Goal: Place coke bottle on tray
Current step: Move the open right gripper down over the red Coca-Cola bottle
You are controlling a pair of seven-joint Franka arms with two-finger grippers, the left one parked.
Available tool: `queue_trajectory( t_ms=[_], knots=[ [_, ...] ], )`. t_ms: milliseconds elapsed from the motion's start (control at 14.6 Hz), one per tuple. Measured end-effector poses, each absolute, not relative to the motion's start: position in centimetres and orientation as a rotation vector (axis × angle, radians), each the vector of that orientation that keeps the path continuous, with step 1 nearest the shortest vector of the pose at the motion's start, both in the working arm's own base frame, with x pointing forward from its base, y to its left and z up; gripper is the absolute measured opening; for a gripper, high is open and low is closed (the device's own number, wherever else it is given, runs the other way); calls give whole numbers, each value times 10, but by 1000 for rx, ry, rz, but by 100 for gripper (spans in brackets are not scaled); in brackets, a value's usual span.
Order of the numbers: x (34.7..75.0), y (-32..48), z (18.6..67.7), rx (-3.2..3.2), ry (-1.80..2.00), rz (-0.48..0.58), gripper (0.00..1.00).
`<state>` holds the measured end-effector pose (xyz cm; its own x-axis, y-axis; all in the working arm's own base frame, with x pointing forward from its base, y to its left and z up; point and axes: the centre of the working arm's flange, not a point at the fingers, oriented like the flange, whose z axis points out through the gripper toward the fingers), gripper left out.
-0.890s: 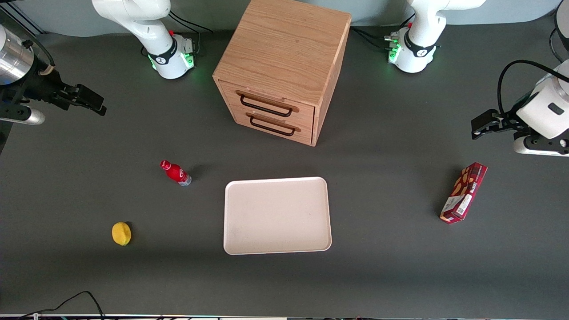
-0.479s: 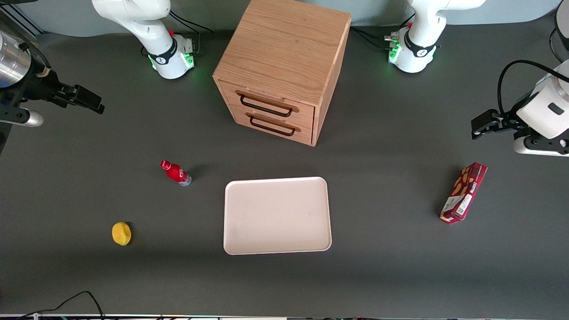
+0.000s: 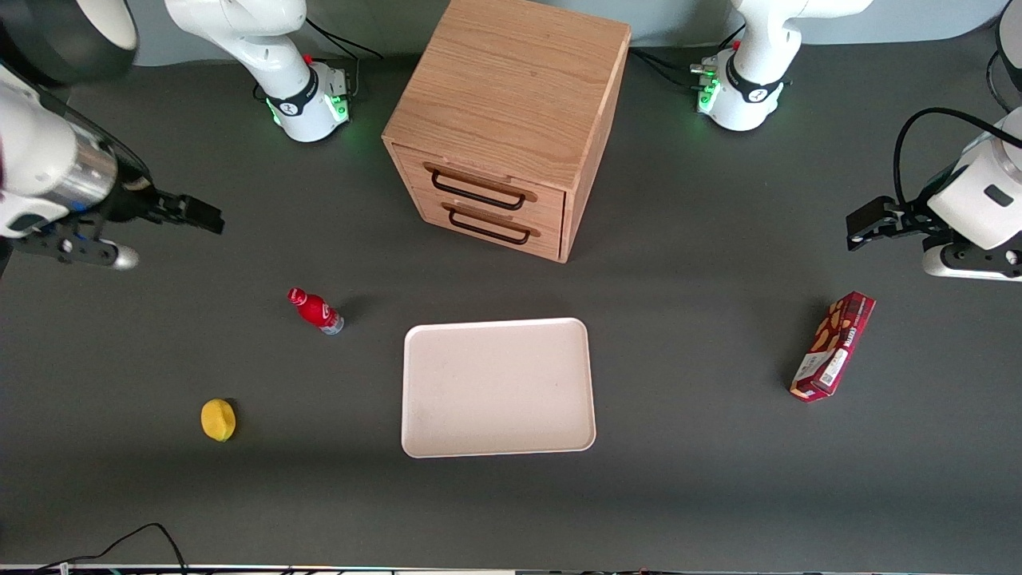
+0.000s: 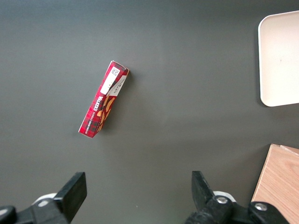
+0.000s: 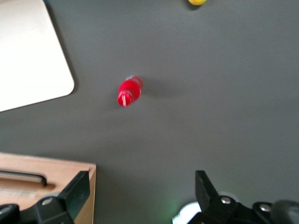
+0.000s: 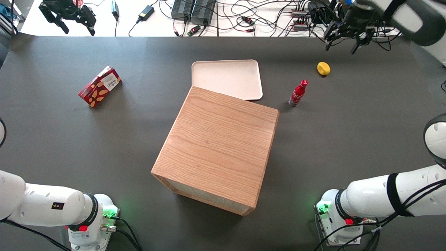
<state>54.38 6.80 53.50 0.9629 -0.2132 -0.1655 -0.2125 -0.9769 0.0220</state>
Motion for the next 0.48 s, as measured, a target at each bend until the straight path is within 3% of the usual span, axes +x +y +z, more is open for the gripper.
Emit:
queue_trajectory(
  t_ms=[479],
  knots=[
    [548,93,376,3141,-343,-157,100]
  ],
)
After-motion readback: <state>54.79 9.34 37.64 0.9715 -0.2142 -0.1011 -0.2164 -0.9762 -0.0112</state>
